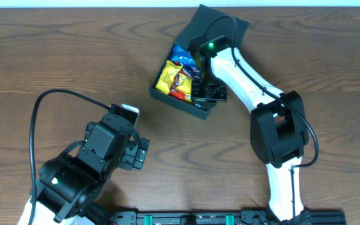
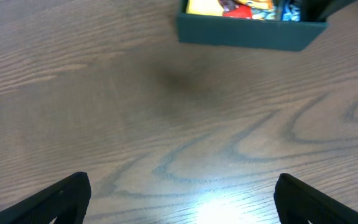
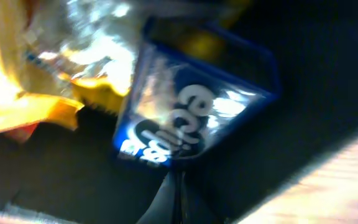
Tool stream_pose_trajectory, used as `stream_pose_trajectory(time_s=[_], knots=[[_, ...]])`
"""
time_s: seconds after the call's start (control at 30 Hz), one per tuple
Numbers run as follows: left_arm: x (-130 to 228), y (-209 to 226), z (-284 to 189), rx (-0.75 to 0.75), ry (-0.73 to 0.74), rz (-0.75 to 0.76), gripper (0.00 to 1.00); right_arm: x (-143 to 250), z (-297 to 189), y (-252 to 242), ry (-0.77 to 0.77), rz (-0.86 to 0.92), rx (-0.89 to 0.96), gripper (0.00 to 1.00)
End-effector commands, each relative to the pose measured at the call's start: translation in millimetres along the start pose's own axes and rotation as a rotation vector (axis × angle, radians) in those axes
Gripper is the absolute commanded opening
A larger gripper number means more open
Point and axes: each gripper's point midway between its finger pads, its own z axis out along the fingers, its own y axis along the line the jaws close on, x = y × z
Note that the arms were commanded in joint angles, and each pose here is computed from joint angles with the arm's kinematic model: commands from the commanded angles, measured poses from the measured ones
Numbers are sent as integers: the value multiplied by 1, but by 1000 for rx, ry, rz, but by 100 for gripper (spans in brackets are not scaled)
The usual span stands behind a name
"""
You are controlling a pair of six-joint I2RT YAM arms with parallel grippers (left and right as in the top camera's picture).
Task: Pack container
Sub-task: 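Lower the blue bar into the box with right gripper, then push the bar down into the box with right gripper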
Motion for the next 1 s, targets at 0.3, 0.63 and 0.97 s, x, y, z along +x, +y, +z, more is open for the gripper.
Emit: stream_pose_trajectory(time_s=[0.3,0.63,0.97], knots=[[0,1,0,-5,0,11,95,-32,-12,-89,-120,39,327,2],[0,1,0,-5,0,11,95,-13,-41,-60,-115,-15,122,2],[0,1,0,-5,0,12,95,-19,-53,26,-205,-158,-179,2]])
